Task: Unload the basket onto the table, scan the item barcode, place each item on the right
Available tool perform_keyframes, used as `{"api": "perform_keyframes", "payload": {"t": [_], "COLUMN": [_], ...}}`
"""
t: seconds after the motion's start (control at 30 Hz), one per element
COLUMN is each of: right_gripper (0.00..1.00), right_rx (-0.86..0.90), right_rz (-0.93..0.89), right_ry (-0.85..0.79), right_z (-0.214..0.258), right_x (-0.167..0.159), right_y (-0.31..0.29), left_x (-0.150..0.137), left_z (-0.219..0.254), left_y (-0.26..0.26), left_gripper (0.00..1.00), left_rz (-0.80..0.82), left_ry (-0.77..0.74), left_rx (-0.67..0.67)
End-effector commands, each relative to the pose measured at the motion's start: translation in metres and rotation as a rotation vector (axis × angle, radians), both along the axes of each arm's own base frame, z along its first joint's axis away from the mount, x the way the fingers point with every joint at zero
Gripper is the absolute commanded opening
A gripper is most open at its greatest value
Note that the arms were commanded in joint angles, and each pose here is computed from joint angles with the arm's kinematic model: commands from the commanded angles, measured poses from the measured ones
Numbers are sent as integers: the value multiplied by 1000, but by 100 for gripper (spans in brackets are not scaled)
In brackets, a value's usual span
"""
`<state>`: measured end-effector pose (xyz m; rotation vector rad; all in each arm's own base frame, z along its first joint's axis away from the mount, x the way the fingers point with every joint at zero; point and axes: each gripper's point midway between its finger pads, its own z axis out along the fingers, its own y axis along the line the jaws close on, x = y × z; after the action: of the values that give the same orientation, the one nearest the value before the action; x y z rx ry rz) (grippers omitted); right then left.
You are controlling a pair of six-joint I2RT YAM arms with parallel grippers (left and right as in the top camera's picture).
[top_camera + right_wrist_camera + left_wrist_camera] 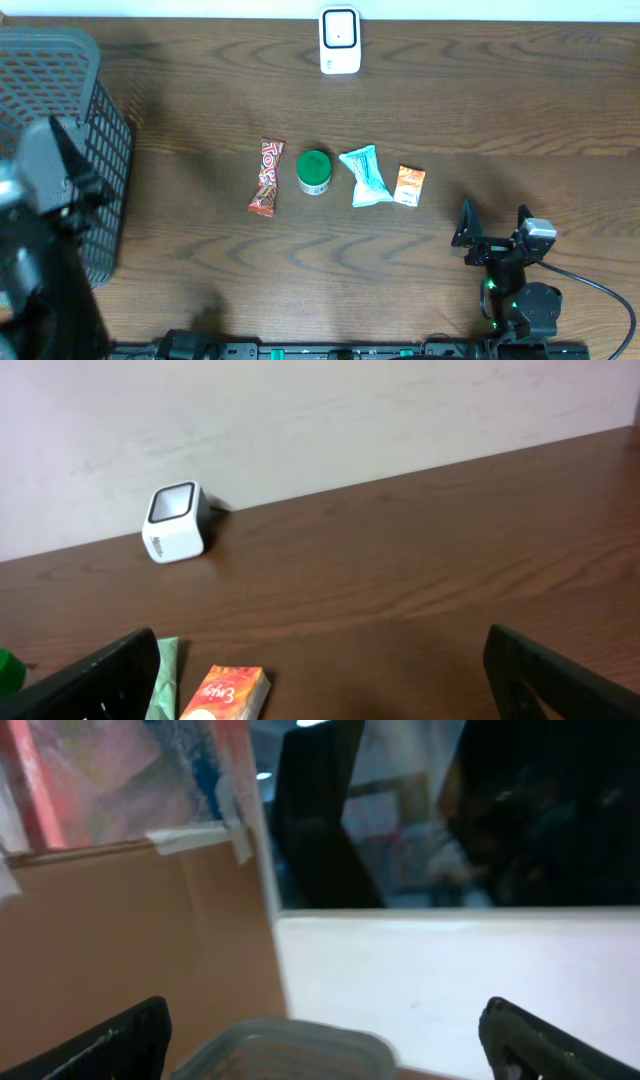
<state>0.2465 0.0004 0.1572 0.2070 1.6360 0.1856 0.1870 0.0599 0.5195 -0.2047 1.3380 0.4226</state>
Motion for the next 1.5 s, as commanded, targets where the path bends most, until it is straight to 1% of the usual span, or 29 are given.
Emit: {"api": "perform_keyframes", "payload": {"t": [0.0, 0.1, 0.3, 0.37, 0.47, 1.07, 1.23, 1.47], "right_gripper": [99, 99, 99, 99, 99, 99, 99, 99], "right_rx": [8, 8, 8, 8, 8, 8, 8, 8], "right_rz": [-4, -4, -4, -4, -4, -4, -4, -4], "right_ry": [0, 0, 0, 0, 0, 0, 0, 0], "right_z": [-1, -1, -1, -1, -1, -1, -1, -1], "right_x": [0, 0, 0, 0, 0, 0, 0, 0], "right_y": [0, 0, 0, 0, 0, 0, 0, 0], "left_x": [-34, -62, -119, -133, -147, -183, -189, -197], "left_z": [21, 27, 27, 25, 25, 4, -4, -4], "left_y": [-10, -5, 3, 4, 5, 7, 8, 7], "left_gripper": [98, 98, 98, 98, 98, 98, 98, 98], "left_rz": [-137, -124, -124, -122, -125, -121, -71, 45], "left_ry": [-156, -219, -363, -394, -426, -561, -578, -588], "left_rx": [-111, -112, -167, -167, -167, -165, -150, -116]}}
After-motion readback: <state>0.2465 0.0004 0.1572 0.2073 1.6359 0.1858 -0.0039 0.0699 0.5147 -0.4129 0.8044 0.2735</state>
